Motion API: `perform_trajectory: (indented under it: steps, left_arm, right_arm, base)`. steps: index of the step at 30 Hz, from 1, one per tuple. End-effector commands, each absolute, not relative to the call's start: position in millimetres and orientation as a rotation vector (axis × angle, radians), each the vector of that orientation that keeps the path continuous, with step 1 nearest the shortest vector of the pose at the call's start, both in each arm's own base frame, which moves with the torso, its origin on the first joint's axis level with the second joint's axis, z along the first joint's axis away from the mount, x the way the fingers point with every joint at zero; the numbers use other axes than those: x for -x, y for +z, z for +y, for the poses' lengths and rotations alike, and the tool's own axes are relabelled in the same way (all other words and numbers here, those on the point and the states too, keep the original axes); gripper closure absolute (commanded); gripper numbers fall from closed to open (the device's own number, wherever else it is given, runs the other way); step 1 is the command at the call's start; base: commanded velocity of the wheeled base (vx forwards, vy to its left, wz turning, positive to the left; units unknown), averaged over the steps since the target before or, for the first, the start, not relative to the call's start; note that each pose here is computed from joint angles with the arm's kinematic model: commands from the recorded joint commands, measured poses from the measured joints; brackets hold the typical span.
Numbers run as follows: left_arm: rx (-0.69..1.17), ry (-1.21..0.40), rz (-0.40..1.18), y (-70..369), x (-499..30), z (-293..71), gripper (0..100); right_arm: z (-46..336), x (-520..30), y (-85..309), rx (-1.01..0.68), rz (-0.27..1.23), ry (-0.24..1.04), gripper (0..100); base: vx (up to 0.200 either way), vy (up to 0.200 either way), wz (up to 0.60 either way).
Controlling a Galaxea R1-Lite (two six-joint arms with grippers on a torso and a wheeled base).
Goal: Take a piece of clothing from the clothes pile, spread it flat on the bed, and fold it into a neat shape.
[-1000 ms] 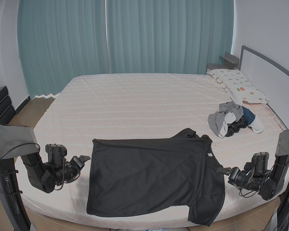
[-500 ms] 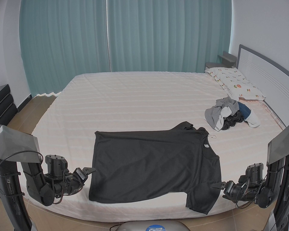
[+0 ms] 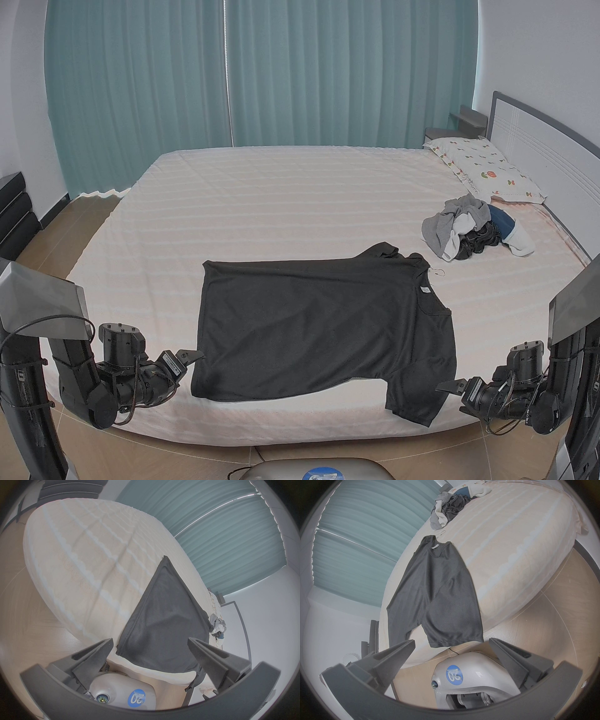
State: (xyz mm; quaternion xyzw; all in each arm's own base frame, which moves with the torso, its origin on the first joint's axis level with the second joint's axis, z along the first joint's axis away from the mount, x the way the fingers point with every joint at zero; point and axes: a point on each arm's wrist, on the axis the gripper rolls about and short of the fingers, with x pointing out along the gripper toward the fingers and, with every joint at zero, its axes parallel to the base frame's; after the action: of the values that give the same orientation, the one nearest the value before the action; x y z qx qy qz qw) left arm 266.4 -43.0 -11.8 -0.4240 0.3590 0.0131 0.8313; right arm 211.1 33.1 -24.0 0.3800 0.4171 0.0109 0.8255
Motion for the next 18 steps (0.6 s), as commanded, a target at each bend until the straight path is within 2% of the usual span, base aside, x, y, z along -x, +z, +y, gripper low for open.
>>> perform_trajectory:
  steps: [1, 9, 15, 18]
  left_arm:
    - [0.896, 0.028, 0.769, -14, -266, -45, 0]
    - [0.895, 0.025, 0.769, -14, -267, -46, 0]
    - [0.88, 0.07, 0.71, -2, -265, -28, 0]
    - [0.788, 0.08, 0.698, 0, -257, -13, 0]
  right_arm:
    - [33, -209, -27, -0.808, 0.894, 0.018, 0]
    - [35, -212, -29, -0.803, 0.869, 0.042, 0]
    - [44, -212, -29, -0.775, 0.866, 0.067, 0]
    - [50, -212, -30, -0.744, 0.858, 0.052, 0]
  base:
    - [0.0, -0.2, 0.0]
    - [0.0, -0.2, 0.0]
    - [0.0, 0.0, 0.0]
    - [0.0, 0.0, 0.0]
